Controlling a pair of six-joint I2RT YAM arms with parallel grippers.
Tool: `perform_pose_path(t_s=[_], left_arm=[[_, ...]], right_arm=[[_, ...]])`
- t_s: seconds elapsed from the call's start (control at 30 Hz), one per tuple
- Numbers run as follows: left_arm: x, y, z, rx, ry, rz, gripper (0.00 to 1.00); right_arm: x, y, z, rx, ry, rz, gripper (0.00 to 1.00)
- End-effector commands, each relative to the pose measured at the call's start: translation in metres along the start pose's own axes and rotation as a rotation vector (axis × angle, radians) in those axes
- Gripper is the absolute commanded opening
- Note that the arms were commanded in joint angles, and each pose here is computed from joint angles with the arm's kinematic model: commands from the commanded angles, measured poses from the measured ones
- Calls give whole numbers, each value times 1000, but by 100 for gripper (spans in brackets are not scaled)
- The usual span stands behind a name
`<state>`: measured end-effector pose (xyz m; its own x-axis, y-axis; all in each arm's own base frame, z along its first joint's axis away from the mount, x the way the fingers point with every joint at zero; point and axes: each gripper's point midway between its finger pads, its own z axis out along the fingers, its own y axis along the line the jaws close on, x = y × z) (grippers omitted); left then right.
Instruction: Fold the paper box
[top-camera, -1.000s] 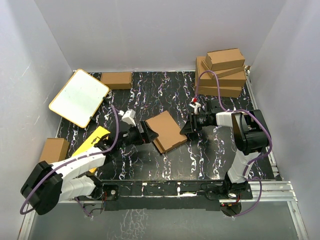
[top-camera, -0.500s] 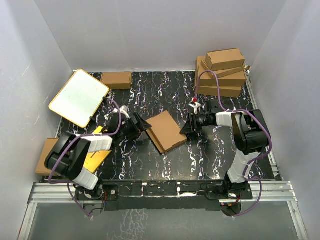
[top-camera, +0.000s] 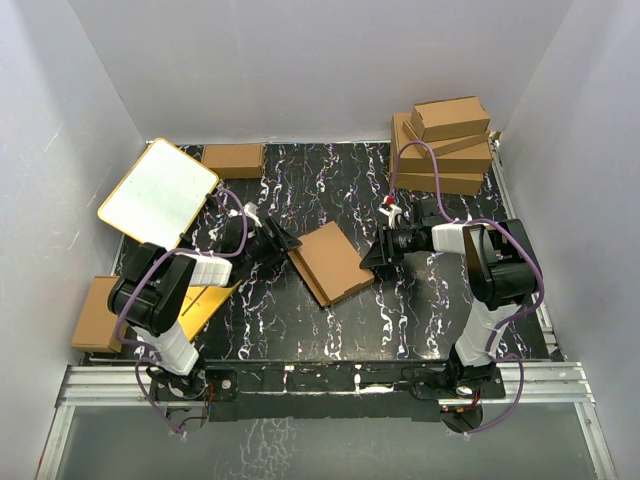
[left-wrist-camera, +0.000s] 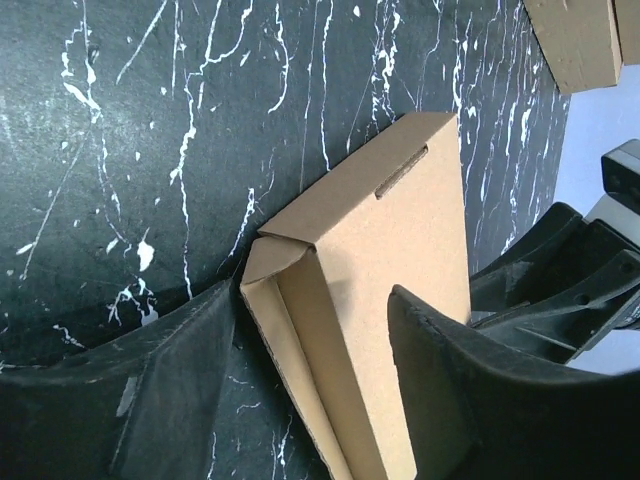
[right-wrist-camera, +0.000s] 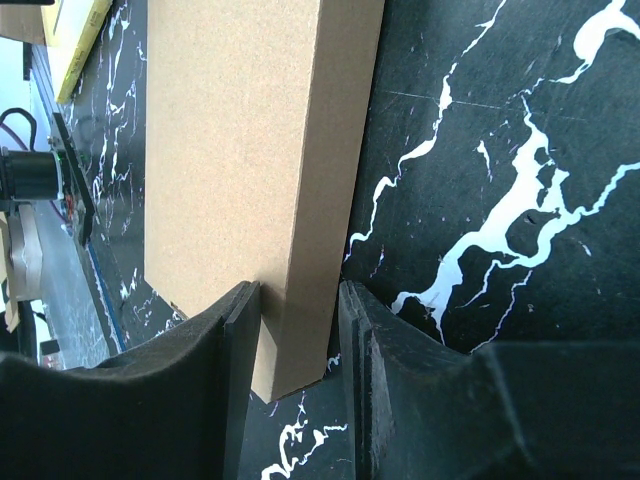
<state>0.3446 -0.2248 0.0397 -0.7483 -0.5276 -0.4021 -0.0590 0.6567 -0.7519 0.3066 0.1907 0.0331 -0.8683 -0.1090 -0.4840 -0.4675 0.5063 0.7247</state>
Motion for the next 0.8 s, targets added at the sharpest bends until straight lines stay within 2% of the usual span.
perform_pose_path(t_s=[0.0, 0.23, 0.4, 0.67, 0.77], left_arm=[[6, 19, 4, -88, 37, -1, 59], [13, 29, 8, -117, 68, 2, 49], [17, 29, 12, -118, 98, 0, 37], [18, 31, 13, -142, 117, 9, 11], [18, 30, 13, -145, 121, 12, 7]], right_arm=[[8, -17, 5, 71, 34, -18, 40], [8, -16, 6, 70, 35, -20, 39], [8, -16, 6, 70, 37, -22, 39], [9, -15, 7, 68, 38, -24, 39], [8, -15, 7, 68, 38, -24, 39]])
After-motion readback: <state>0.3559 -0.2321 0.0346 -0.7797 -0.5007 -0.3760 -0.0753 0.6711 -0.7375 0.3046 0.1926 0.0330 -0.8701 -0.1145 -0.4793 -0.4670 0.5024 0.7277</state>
